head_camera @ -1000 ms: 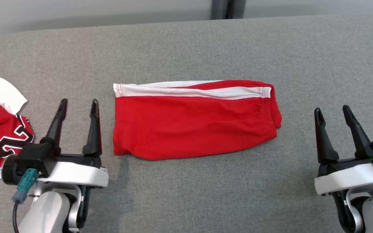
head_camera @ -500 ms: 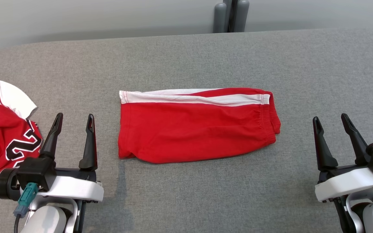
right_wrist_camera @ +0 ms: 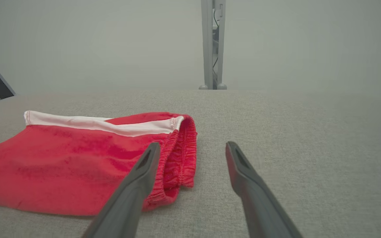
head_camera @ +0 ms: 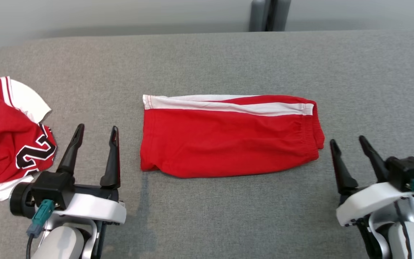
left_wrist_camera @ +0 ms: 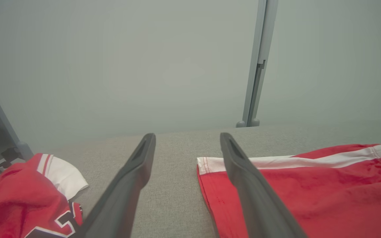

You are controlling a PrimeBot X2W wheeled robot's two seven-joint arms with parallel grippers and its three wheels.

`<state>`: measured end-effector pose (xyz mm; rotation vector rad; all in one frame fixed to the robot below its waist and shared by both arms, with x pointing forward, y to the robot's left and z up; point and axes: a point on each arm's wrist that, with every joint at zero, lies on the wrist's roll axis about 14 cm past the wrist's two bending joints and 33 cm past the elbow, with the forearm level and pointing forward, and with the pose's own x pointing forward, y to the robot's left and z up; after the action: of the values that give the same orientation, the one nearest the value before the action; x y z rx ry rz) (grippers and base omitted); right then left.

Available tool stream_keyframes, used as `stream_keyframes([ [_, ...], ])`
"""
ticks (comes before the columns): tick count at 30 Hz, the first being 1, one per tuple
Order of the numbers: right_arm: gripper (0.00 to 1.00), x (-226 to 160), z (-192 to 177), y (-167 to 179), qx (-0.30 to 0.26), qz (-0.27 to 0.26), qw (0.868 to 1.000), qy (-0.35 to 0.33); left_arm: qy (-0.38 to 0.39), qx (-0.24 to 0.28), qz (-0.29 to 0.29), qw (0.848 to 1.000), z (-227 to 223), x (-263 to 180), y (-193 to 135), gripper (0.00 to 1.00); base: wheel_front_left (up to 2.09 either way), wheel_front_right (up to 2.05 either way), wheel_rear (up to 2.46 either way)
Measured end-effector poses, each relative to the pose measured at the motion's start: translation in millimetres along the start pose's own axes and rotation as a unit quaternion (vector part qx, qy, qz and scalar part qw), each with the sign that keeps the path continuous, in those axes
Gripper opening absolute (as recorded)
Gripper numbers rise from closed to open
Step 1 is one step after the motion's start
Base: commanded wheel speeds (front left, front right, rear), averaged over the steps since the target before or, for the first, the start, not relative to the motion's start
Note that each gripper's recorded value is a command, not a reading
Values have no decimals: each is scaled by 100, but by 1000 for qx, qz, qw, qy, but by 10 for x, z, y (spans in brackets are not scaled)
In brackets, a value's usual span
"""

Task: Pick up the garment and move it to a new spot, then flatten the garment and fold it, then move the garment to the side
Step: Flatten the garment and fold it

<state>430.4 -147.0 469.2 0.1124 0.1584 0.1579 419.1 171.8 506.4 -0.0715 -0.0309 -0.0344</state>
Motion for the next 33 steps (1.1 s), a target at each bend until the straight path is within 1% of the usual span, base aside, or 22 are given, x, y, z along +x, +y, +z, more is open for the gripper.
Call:
stream_keyframes([
  [5,100,196,-280,250,14,38,998,45,13,-6,-7,1000,-103,43,-46,100,0,0,0],
  [6,100,268,-395,305,18,46,997,62,17,-5,-9,1000,-145,67,-49,100,0,0,0],
  [15,100,466,-837,228,37,32,992,117,34,-7,-16,999,-313,167,-94,100,0,0,0],
  [19,100,507,-930,268,66,34,989,128,39,-9,-22,999,-368,186,-133,100,0,0,0],
  [20,50,520,-939,282,71,35,989,128,39,-9,-23,999,-372,198,-138,100,0,0,0],
  [21,36,533,-943,294,76,36,988,128,39,-9,-23,999,-378,207,-143,100,0,0,0],
  [22,20,544,-944,308,82,38,988,127,40,-9,-24,999,-387,212,-146,100,0,0,0],
  [23,0,553,-943,317,87,38,988,126,41,-9,-24,999,-397,215,-148,100,0,0,0],
  [28,0,567,-907,299,107,31,987,113,42,-10,-29,999,-416,242,-178,100,0,0,0],
  [30,0,556,-886,206,111,18,988,106,42,-11,-32,999,-425,254,-198,100,0,0,0],
  [33,0,481,-887,-44,110,-11,989,102,42,-12,-38,998,-432,272,-238,100,0,0,0],
])
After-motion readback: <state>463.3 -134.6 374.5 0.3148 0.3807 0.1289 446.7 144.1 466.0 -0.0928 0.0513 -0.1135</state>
